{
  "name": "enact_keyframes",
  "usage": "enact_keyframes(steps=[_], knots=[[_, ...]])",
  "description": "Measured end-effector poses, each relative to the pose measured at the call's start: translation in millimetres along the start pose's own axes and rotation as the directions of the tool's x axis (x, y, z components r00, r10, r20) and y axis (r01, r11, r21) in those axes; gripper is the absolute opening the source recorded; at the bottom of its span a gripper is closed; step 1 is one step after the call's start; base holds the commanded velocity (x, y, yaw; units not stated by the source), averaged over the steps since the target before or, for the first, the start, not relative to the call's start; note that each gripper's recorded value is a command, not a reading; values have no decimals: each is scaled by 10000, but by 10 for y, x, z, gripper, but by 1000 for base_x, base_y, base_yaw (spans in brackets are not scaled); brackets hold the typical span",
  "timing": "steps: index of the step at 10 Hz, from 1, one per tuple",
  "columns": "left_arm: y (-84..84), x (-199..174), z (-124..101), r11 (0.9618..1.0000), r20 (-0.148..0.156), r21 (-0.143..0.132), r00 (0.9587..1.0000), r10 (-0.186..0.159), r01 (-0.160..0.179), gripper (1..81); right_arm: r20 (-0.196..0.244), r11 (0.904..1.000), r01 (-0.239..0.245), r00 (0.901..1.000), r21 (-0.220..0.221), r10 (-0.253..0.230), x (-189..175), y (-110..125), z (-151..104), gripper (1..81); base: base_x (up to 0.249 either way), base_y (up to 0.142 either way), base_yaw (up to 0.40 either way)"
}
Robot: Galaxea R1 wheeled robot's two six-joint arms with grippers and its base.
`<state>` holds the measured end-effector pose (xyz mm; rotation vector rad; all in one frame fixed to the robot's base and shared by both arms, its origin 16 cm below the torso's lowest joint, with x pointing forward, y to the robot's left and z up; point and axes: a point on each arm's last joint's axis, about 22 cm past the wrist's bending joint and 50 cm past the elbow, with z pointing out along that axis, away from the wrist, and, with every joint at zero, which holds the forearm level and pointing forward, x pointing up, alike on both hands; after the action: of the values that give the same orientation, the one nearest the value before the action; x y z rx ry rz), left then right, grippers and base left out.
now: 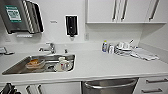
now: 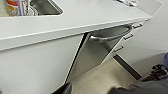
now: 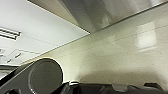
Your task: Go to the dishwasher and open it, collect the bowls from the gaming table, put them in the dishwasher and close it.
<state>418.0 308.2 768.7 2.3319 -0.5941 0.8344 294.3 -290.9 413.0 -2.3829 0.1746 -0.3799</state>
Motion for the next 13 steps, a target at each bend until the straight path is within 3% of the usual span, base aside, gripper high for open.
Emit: enact_keyframes(steps=[2, 4, 7, 9, 11, 13], knots=[[-34, 4, -3, 10000, -8, 60, 10000, -64, 64, 811, -104, 9998, -122, 9999, 181, 124, 82, -106, -48, 811, 0, 0, 0], [27, 43, 71, 9998, -10, -187, 10000, 68, -68, 811, -211, 9973, -718, 9972, 171, 722, 220, -146, -203, 811, 0, 0, 0], [51, 225, 79, 9995, -793, -298, 9968, 74, -98, 811, -323, 9911, -1260, 9913, 428, 1274, 662, -403, -385, 811, 0, 0, 0], [97, 256, 106, 9989, -857, -427, 9962, 162, -200, 811, -324, 9764, -2046, 9778, 688, 2072, 932, -626, -503, 811, 0, 0, 0], [133, 356, 107, 9980, -1039, -492, 9940, 351, -404, 811, 140, 9279, -3640, 9312, 806, 3641, 1000, -814, -529, 811, 0, 0, 0], [135, 368, 104, 9979, -1062, -489, 9937, 369, -423, 811, 113, 8604, -5012, 8646, 926, 5024, 1216, -916, -604, 811, 0, 0, 0]])
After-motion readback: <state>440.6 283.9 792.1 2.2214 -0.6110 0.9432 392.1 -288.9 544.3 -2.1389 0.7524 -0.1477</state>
